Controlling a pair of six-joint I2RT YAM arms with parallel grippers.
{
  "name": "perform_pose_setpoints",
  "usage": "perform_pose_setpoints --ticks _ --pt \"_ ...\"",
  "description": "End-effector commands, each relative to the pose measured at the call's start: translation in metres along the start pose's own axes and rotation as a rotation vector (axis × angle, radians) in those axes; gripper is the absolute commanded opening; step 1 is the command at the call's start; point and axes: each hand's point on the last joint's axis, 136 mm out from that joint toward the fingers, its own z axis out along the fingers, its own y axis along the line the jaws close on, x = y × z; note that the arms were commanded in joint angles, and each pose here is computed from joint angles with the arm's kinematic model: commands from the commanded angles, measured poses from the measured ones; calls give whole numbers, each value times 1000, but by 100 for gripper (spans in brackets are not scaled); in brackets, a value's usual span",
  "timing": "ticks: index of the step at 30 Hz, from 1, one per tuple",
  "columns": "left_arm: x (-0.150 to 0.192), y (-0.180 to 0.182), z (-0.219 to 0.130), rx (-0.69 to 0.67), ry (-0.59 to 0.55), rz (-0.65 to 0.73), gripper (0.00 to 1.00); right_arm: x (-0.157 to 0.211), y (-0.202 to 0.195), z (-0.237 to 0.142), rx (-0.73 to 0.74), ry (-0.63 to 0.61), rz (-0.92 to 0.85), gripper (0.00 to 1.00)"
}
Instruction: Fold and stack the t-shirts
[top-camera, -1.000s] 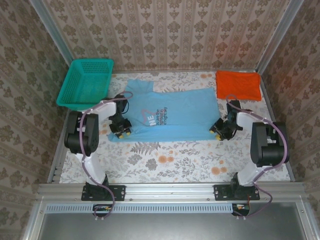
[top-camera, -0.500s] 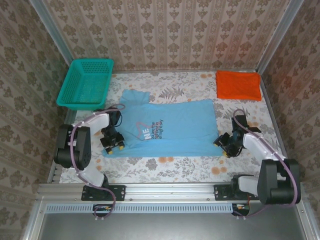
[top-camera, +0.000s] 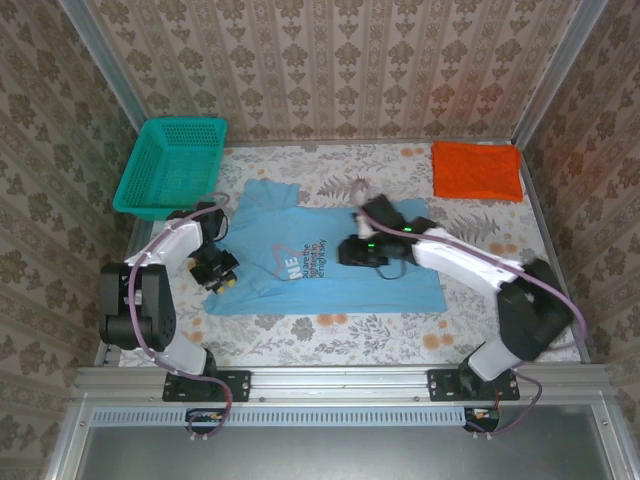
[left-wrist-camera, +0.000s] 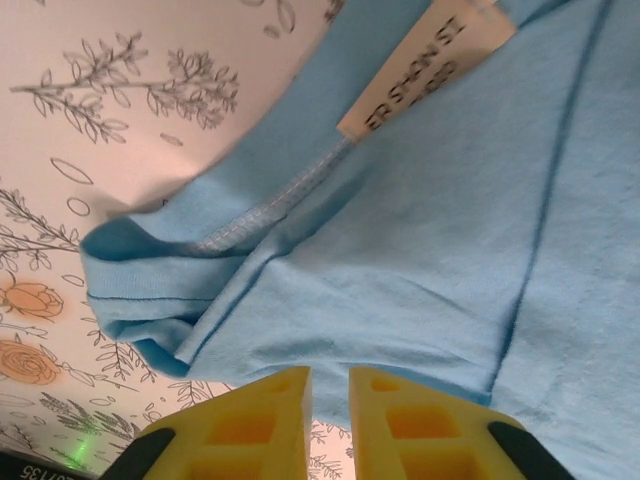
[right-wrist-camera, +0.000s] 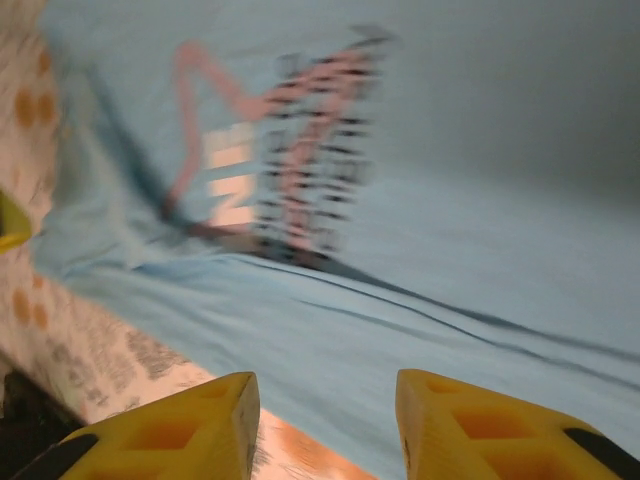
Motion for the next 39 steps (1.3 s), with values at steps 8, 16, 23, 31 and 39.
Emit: perform_pose_setpoints --ticks 8,16,23,31,39 --pt "14 12 33 35 157 -61 14 31 109 87 -77 223 -427 36" --pt "9 17 38 19 178 -45 15 47 138 124 -95 279 -519 38" --pt "6 19 45 33 213 -50 16 49 153 156 -117 310 -500 33" --pt "5 24 46 10 218 -41 16 26 115 192 36 296 -384 26" --pt "3 33 47 -30 208 -42 15 -43 73 167 134 148 -259 29"
